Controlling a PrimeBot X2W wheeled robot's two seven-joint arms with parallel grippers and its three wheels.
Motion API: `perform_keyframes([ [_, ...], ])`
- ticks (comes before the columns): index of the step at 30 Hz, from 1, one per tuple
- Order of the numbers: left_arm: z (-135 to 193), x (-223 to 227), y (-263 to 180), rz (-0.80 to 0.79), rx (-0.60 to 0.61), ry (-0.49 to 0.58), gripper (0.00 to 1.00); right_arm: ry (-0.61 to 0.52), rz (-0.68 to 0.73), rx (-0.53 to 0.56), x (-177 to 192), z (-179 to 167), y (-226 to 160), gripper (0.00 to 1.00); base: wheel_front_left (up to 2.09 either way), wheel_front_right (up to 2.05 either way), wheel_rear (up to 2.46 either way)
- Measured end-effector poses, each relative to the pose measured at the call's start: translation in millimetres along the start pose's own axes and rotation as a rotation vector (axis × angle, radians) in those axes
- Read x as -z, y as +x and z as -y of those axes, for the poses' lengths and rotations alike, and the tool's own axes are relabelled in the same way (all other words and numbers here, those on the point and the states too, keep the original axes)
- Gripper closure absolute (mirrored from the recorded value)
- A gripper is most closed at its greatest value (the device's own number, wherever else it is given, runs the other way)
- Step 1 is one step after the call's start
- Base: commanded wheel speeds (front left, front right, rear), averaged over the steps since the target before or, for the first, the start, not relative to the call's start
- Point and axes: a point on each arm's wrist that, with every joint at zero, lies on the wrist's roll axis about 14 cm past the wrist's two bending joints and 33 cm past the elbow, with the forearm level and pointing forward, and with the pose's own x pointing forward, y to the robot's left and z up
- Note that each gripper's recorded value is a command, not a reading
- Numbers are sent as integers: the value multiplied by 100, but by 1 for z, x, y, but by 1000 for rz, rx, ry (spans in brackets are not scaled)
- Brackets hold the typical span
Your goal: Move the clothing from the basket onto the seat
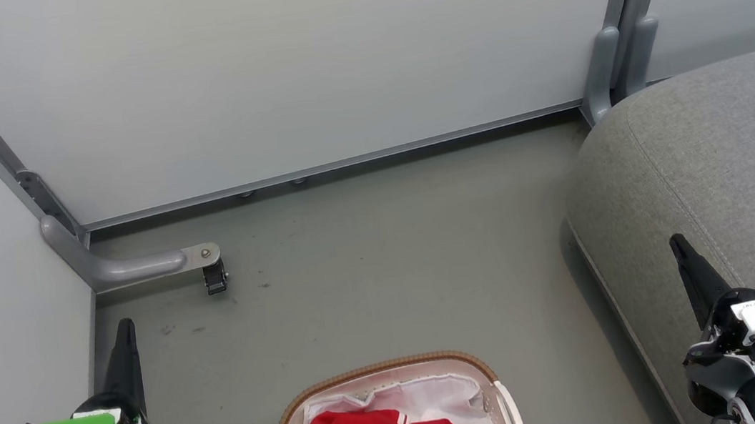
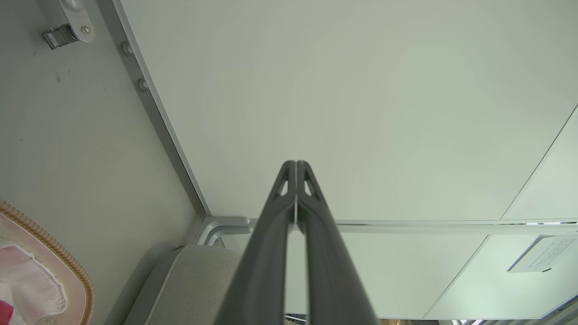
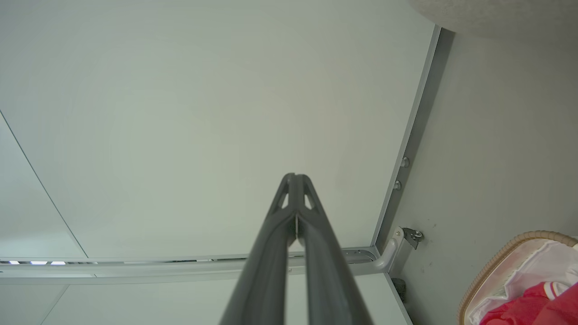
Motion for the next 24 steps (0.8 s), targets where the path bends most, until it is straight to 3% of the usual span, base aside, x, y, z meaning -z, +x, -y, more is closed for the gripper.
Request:
perform_keyframes([
  [24,0,0,0,0,0,0,100,0,0,0,0,0,0,100,0,0,0],
])
